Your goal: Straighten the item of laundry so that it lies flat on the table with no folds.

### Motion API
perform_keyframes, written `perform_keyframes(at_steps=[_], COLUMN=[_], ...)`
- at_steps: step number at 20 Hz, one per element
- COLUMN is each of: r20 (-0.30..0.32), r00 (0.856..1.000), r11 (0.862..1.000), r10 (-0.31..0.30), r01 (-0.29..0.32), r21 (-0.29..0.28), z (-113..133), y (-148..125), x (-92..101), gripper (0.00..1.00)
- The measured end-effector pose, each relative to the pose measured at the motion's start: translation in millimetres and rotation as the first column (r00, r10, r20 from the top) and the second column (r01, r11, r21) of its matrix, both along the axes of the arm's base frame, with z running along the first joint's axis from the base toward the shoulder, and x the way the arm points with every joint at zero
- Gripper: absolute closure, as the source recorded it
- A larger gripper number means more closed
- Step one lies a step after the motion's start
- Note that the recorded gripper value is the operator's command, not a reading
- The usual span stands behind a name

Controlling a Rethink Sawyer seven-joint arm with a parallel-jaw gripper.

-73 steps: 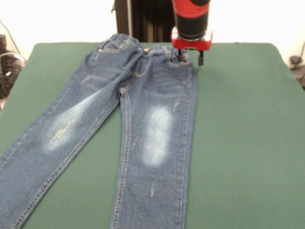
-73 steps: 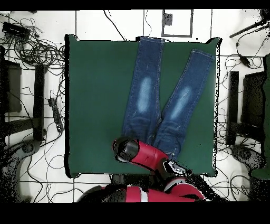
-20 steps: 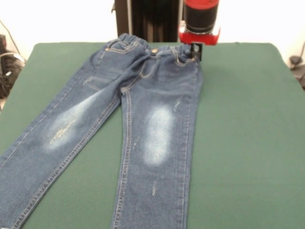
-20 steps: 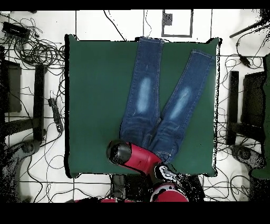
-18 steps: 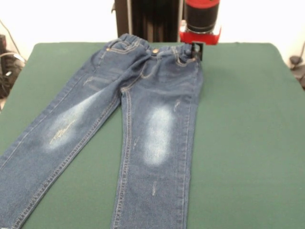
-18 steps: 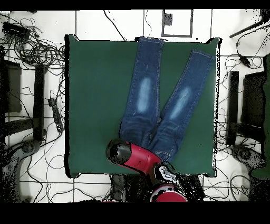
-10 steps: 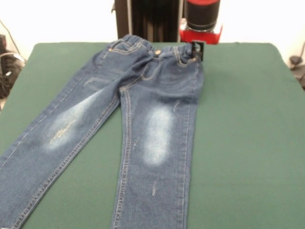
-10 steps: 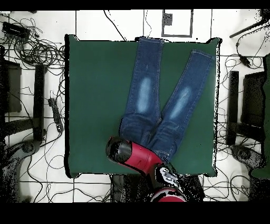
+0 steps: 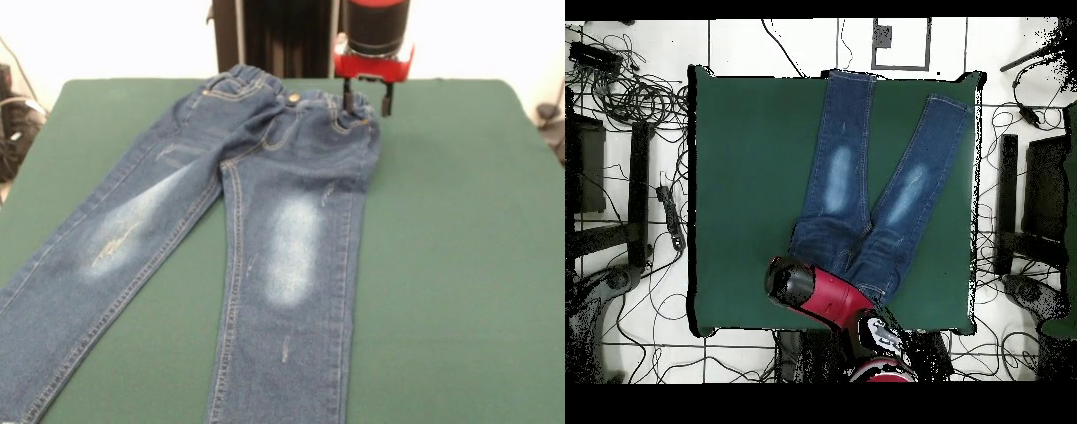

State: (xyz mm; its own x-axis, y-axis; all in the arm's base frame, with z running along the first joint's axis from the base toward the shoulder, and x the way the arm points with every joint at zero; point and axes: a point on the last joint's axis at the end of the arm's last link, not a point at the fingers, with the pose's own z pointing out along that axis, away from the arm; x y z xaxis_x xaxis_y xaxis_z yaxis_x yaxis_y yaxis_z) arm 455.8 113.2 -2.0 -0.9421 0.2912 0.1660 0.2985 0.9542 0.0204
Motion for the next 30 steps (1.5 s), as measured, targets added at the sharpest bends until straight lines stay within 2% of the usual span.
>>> perform_keyframes(at_steps=[9, 16, 21, 25, 27, 30], r20=[0.001, -0.066, -0.077, -0.051, -0.006, 0.030], r00=[1.000, 0.998, 0.997, 0.998, 1.000, 1.000], r11=[1.000, 1.000, 0.999, 0.999, 0.998, 0.998], r10=[-0.017, -0.015, -0.017, -0.020, -0.021, -0.007], r01=[0.017, 0.013, 0.014, 0.018, 0.021, 0.009], r21=[-0.001, -0.022, -0.035, -0.047, -0.065, -0.068], z=[4.0, 6.6, 4.3, -8.6, -23.5, -31.9], y=[-1.0, -7.4, -10.8, -22.4, -36.9, -41.5], x=[3.6, -12.9, -19.1, -23.8, -28.9, -33.7], gripper=[0.00, 0.00, 0.00, 0.00, 0.00, 0.00])
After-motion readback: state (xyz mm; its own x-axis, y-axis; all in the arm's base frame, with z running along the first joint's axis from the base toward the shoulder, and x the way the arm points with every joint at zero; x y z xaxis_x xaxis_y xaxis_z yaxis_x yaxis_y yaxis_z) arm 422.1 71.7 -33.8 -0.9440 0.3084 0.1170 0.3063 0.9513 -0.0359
